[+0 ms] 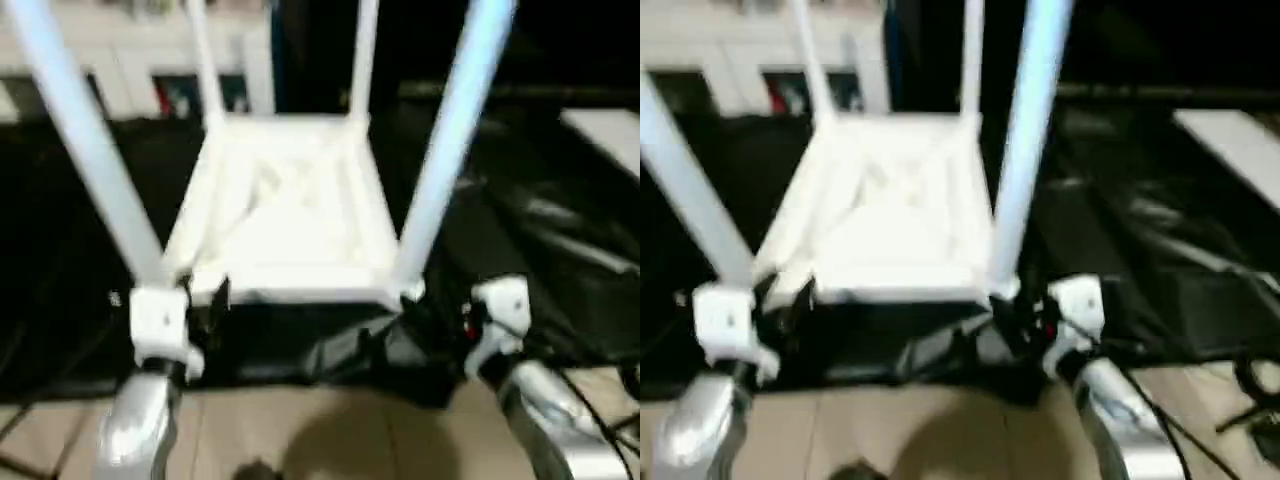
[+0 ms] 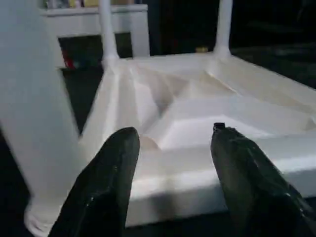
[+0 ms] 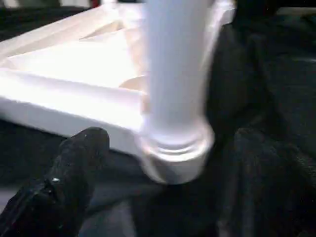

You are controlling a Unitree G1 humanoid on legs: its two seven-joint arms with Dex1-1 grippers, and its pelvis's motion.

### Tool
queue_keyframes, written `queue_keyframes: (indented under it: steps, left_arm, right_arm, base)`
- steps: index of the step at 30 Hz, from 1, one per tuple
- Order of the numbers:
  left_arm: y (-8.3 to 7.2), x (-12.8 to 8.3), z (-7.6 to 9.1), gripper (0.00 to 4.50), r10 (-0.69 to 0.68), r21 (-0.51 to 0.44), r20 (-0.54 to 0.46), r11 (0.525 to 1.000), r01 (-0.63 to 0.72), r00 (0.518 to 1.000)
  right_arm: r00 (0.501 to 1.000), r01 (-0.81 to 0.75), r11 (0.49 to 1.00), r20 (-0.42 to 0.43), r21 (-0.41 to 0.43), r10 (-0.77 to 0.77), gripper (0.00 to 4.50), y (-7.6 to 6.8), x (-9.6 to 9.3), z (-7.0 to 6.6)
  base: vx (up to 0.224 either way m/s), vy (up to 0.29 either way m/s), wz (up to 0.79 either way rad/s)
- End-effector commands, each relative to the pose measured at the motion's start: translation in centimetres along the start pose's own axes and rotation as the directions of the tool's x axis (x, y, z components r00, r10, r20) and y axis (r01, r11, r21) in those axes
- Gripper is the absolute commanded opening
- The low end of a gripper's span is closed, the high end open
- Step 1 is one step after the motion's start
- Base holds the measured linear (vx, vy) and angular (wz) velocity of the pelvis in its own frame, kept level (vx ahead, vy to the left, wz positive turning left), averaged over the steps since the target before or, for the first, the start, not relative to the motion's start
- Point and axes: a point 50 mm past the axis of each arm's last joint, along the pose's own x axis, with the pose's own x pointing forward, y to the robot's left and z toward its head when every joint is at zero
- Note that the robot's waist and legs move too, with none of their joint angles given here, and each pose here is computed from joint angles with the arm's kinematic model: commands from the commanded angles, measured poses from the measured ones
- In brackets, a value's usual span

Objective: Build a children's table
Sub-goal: Rotate leg to tighten, then flip table

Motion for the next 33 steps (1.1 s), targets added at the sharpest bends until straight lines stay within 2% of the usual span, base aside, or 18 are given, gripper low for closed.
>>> queue_keyframes:
  steps: [1, 4, 7, 14, 17, 26, 29, 33]
  left_arm:
    - [-0.3, -0.4, 0.3, 2.67, -0.024, -0.003, 0.013, 1.0, 0.024, 1.0]
    - [-0.3, -0.8, 0.1, 2.67, -0.024, 0.0, 0.004, 1.0, 0.024, 1.0]
    - [-0.2, -1.3, 0.0, 2.67, -0.01, -0.001, 0.001, 1.0, 0.01, 1.0]
    - [0.0, -2.1, -0.4, 2.67, 0.031, -0.009, -0.013, 0.999, -0.031, 0.999]
    - [0.3, -1.9, -0.2, 2.67, 0.05, 0.002, 0.001, 0.999, -0.05, 0.999]
    - [0.4, -1.4, -0.2, 2.67, 0.033, 0.007, 0.003, 0.999, -0.033, 0.999]
    - [0.5, -1.2, 0.0, 2.67, 0.028, 0.071, 0.021, 0.997, -0.029, 0.999]
    - [0.6, -1.1, 0.0, 2.67, 0.026, 0.107, 0.027, 0.994, -0.029, 0.999]
  right_arm:
    - [0.998, -0.061, 0.998, 0.026, -0.032, 0.062, 4.5, 0.3, -0.3, 0.5]
    - [0.991, -0.131, 0.988, 0.014, -0.079, 0.132, 4.5, 1.0, -0.3, 0.5]
    - [0.985, -0.172, 0.981, 0.006, -0.084, 0.173, 4.5, 1.2, -0.3, 0.5]
    - [0.982, -0.187, 0.978, 0.01, -0.089, 0.188, 4.5, 0.9, 0.1, 0.8]
    - [0.989, -0.139, 0.99, 0.04, -0.005, 0.14, 4.5, 0.6, 0.6, 0.7]
    - [0.989, -0.136, 0.991, 0.057, 0.01, 0.135, 4.5, 0.7, 1.0, 0.7]
    - [0.985, -0.164, 0.985, 0.049, -0.049, 0.166, 4.5, 1.0, 1.2, 0.8]
    - [0.985, -0.162, 0.985, 0.047, -0.066, 0.165, 4.5, 0.9, 1.4, 0.8]
  base:
    - [-0.05, 0.075, -0.03]
    - [0.006, 0.074, -0.07]
    - [0.0, 0.0, 0.0]
    - [0.014, -0.003, 0.48]
    - [-0.003, -0.03, 0.56]
    - [0.001, 0.001, 0.02]
    - [0.044, 0.2, -0.17]
    - [0.036, 0.168, 0.4]
